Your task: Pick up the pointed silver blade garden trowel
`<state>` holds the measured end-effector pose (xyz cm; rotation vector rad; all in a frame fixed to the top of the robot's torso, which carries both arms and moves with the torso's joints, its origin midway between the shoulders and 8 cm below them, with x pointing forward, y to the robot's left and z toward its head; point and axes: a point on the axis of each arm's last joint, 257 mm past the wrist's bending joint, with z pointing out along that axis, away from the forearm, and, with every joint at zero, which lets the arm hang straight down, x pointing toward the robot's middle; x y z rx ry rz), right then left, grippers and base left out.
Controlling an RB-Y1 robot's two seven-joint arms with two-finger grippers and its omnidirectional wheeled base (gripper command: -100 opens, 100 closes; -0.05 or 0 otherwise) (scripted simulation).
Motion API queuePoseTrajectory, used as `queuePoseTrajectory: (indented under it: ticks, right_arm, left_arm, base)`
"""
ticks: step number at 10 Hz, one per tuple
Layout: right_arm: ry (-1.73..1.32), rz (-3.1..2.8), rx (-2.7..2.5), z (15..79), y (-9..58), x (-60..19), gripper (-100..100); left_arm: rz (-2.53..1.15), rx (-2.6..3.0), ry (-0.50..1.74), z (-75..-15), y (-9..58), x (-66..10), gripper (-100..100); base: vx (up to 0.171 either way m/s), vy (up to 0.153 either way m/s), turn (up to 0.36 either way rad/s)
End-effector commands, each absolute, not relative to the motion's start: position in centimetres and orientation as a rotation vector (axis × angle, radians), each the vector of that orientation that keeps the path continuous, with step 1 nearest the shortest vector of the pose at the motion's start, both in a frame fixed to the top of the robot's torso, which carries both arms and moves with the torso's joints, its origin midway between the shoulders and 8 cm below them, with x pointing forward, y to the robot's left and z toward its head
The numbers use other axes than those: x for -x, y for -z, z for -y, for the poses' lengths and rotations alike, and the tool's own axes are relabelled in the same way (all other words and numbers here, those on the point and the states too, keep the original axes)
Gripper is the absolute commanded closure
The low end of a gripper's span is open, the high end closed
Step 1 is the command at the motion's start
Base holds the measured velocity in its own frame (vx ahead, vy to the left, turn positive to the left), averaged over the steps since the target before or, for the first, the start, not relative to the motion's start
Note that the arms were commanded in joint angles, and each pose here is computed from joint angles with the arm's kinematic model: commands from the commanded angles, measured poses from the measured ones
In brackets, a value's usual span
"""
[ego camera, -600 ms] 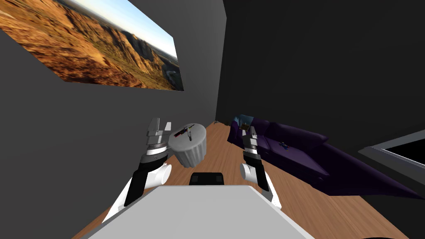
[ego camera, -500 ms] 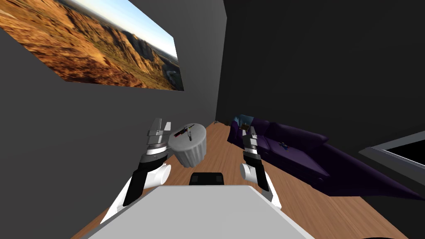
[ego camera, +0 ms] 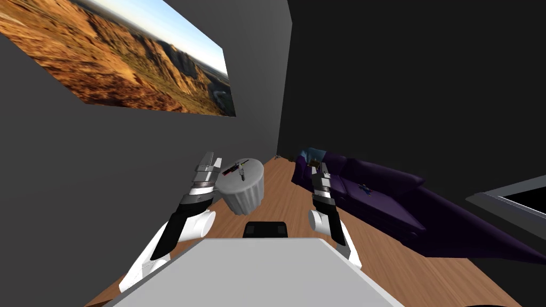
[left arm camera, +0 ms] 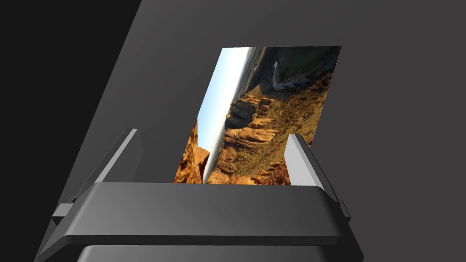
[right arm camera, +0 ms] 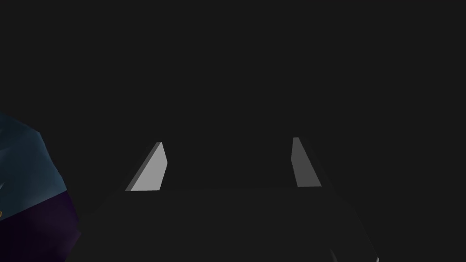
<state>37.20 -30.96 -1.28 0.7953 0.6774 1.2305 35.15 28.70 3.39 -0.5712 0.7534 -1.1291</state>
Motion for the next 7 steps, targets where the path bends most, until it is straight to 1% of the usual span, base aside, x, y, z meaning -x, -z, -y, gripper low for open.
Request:
queuePoseTrajectory:
  ticks: [1, 7]
  right_arm:
    - [-1.230, -0.677, -0.795, 31.0, 1.3, -37.2, 0]
    - [-1.230, -0.677, -0.795, 31.0, 1.3, -37.2, 0]
  left_arm:
    - [-0.806, 0.596, 1.109, -29.2, -2.3, -35.9, -100]
    - [-0.957, 0.678, 1.036, -30.9, 1.2, -38.1, -100]
  base:
    - [0.009, -0.086, 0.032]
    - [0.019, -0.059, 0.017]
